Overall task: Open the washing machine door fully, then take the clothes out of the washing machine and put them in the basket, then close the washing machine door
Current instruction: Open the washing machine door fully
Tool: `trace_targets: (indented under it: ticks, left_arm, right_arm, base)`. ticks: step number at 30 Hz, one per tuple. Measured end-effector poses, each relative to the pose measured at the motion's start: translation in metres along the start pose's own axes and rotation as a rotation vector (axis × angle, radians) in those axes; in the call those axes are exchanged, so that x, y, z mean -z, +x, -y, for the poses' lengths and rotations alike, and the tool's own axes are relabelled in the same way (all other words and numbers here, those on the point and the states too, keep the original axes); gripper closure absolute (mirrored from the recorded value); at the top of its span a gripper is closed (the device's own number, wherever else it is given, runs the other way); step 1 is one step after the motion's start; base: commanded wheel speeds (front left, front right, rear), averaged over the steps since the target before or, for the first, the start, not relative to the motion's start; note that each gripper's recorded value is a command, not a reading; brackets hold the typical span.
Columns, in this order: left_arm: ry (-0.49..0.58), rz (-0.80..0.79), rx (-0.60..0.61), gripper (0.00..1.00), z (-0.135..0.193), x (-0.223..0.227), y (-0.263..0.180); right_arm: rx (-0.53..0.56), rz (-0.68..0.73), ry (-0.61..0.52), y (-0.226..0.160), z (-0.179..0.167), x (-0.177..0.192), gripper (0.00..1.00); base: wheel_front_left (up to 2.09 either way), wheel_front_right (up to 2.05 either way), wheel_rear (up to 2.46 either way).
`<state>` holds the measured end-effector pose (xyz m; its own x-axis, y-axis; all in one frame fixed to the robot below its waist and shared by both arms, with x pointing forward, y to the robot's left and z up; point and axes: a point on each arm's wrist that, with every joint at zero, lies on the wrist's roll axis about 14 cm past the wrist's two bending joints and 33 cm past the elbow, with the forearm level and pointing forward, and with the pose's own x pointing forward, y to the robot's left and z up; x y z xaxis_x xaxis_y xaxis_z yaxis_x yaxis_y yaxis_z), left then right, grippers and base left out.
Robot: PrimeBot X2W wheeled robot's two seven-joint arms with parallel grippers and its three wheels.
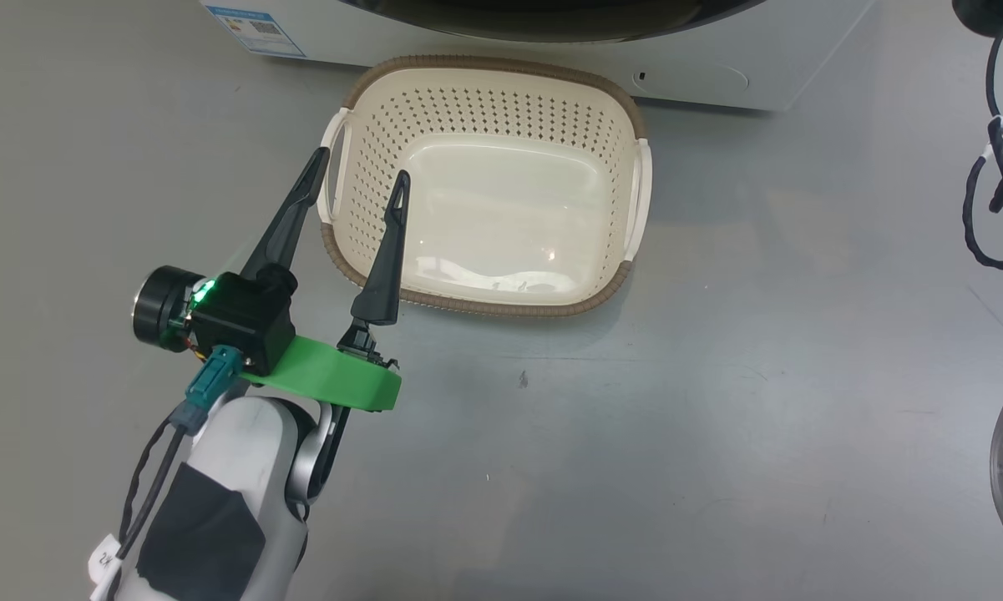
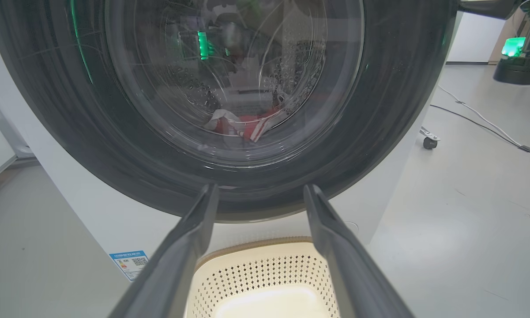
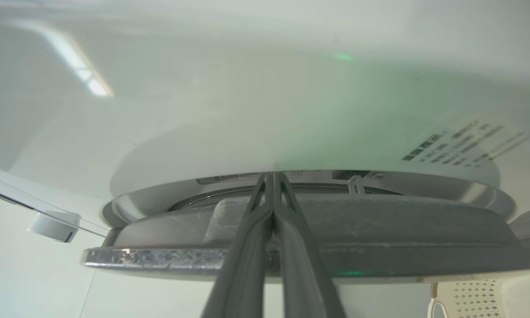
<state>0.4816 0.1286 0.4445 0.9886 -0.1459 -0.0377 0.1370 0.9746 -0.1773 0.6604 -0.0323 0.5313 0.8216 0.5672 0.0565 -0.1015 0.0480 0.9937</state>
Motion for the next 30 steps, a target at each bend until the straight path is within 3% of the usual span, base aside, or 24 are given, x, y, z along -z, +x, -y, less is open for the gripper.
trace_targets:
  ticks: [15,30]
  left_arm:
    - [0.005,-0.002,-0.001,0.0,-0.001,0.0,0.0]
    - [0.0,0.009,0.019,0.0,0.008,-0.009,-0.004]
  right_arm:
    - [0.02,-0.089,0.008,0.008,0.003,0.012,1.0]
    - [0.006,-0.194,0.062,-0.007,0.0,0.026,1.0]
  base:
    - [0.0,0.0,0.0]
    - [0.0,0.0,0.0]
